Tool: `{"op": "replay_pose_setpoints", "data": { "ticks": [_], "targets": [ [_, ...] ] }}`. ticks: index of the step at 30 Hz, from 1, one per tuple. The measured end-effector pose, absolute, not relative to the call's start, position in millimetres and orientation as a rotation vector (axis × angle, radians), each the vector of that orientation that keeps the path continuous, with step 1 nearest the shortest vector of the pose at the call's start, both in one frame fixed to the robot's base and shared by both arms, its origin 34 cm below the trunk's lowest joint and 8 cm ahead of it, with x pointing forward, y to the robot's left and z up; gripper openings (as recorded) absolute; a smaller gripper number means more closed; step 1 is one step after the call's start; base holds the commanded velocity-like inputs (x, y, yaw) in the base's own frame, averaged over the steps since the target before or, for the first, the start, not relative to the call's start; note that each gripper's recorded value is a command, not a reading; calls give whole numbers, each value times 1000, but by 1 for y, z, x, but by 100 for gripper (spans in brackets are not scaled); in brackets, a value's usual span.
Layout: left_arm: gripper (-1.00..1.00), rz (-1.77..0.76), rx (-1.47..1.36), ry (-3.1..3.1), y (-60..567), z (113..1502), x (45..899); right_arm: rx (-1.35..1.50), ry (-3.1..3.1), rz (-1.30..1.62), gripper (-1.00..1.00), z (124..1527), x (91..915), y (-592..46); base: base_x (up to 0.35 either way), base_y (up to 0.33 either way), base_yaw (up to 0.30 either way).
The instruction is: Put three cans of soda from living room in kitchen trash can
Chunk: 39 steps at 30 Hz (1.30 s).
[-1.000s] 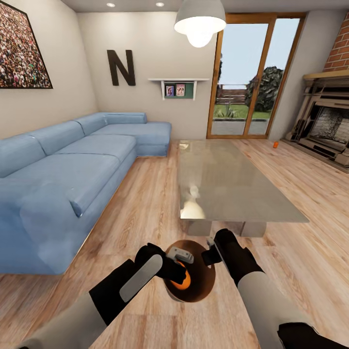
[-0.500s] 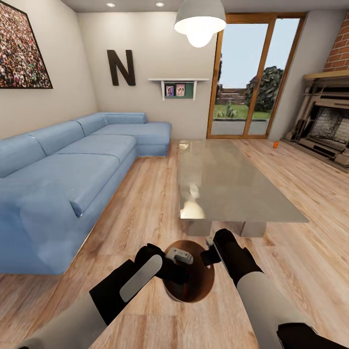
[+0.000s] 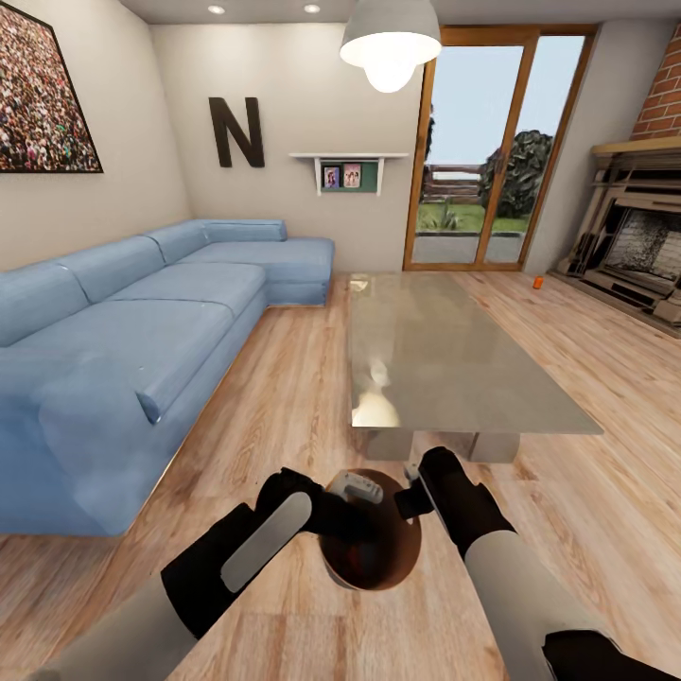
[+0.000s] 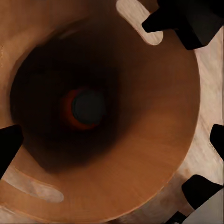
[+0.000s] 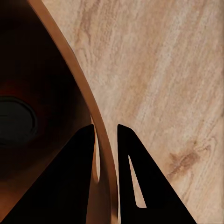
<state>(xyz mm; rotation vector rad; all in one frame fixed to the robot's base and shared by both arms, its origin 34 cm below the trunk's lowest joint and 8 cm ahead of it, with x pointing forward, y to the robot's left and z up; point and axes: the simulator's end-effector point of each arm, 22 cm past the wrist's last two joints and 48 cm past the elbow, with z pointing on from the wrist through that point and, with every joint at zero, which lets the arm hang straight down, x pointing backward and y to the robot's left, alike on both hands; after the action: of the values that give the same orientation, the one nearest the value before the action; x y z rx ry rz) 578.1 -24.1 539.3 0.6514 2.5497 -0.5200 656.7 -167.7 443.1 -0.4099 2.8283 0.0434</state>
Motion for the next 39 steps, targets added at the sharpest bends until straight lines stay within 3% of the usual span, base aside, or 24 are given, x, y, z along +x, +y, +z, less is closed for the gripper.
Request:
{"op": "replay_pose_setpoints", "data": {
  "ticks": [16, 20, 28, 39],
  "targets": [
    [100, -467, 538, 2474, 81, 570, 616, -373, 2843, 26, -100, 439, 656, -188, 0, 0, 0],
    [100, -571, 464, 2458, 140, 587, 629, -342, 2851, -34, -100, 437, 657, -224, 0, 0, 0],
    [100, -610, 307, 2410, 184, 595, 651, -232, 2858, -190, -100, 444, 658, -325, 0, 0, 0],
    [100, -250, 186, 2333, 266, 533, 686, -73, 2776, -300, -100, 470, 650, -410, 0, 0, 0]
  ]
}}
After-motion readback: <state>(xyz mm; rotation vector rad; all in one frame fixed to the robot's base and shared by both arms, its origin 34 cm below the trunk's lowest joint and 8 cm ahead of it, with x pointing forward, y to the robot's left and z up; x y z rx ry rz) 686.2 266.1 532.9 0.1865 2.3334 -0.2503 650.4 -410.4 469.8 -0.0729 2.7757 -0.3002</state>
